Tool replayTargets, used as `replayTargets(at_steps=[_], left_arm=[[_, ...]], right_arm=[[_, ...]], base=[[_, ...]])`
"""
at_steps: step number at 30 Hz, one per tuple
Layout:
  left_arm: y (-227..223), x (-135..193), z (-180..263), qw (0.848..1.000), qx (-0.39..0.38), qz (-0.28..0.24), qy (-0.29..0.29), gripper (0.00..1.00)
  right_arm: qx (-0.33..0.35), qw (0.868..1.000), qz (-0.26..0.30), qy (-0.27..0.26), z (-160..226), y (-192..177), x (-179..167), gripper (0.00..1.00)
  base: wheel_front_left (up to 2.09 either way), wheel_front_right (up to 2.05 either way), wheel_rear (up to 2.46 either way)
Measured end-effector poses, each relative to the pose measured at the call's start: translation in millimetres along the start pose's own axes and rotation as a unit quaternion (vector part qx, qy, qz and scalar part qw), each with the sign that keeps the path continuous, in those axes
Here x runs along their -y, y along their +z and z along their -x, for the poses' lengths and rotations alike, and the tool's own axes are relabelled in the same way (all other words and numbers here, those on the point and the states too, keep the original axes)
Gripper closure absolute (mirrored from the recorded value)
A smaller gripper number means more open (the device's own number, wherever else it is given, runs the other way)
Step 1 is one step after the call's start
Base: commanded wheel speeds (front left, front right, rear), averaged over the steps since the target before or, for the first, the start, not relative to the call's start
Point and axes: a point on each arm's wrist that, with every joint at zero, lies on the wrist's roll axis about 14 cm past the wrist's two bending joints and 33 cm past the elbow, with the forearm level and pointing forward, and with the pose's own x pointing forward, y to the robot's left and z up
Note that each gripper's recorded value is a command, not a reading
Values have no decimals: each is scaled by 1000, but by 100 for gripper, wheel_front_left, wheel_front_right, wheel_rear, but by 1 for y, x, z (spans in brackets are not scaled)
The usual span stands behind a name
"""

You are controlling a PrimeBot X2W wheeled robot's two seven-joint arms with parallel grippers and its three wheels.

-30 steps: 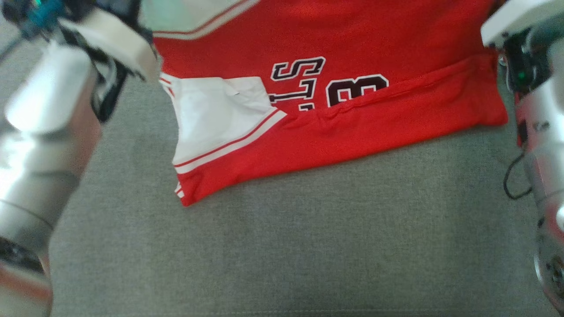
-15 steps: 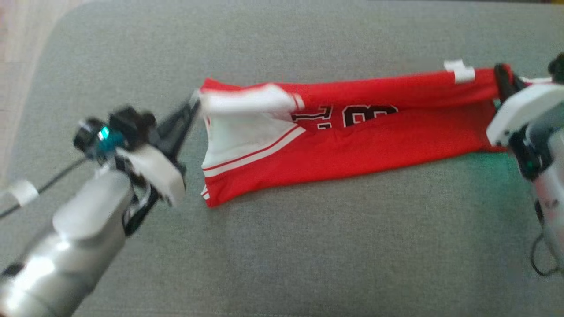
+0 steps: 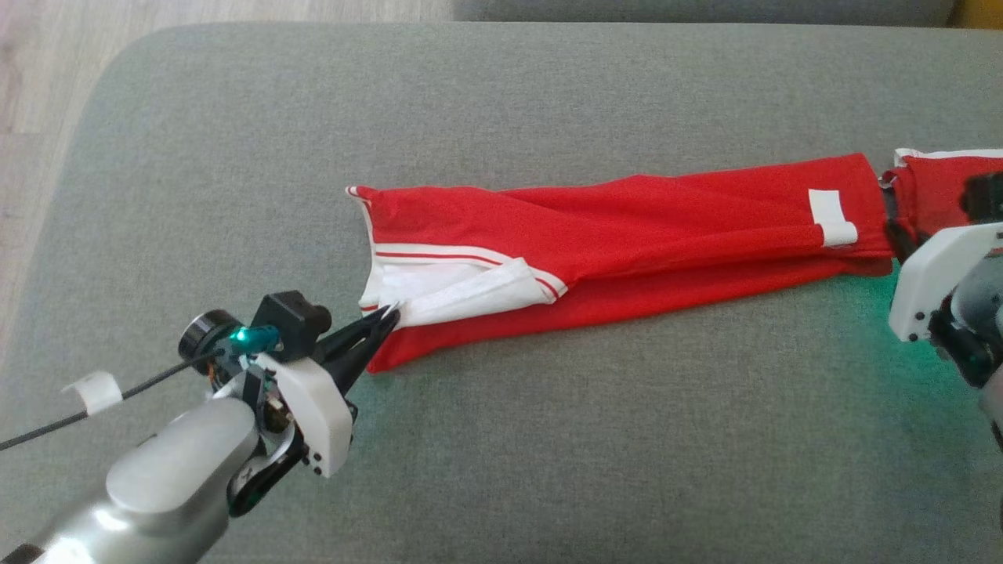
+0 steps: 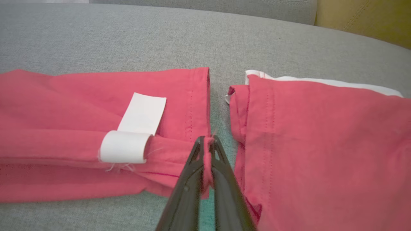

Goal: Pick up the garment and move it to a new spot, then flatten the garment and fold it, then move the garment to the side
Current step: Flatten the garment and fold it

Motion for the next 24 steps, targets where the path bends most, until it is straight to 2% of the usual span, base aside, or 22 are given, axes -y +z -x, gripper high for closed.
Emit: replayTargets(at_steps=[6,7,8,9,10,12,15,17,20,22,24], left_arm=[[-6,3,-2,1000,-16,-4,-4,100],[-6,3,-2,1000,-16,-4,-4,100],[-7,4,-3,1000,-19,-5,-4,60],[-5,3,-4,1000,-13,-5,2,4],[-1,0,-5,1000,-2,-8,10,0],[11,-6,-6,999,27,-12,27,0],[38,-20,-7,994,93,-6,65,0],[61,-28,-4,985,141,-17,93,0],[97,-42,3,969,202,-32,135,0],[120,-51,10,957,238,-19,163,0],[148,-56,23,940,285,-15,190,0]], right_arm=[[-21,999,25,12,1,-7,-6,100],[-21,999,25,12,1,-7,-6,62],[-15,1000,24,9,2,-5,-4,0],[-8,1000,20,6,2,-3,-1,0],[0,1000,17,4,3,0,1,0],[31,1000,6,0,4,13,4,0],[113,993,-33,2,10,48,2,0],[185,980,-68,3,18,81,-1,0],[284,954,-98,9,36,125,-9,0],[329,938,-109,21,47,142,-25,0],[359,927,-102,35,57,151,-45,0]], base=[[0,0,0],[0,0,0],[0,0,0],[0,0,0],[0,0,0],[0,0,0],[0,0,0],[0,0,0],[0,0,0],[0,0,0],[0,0,0]])
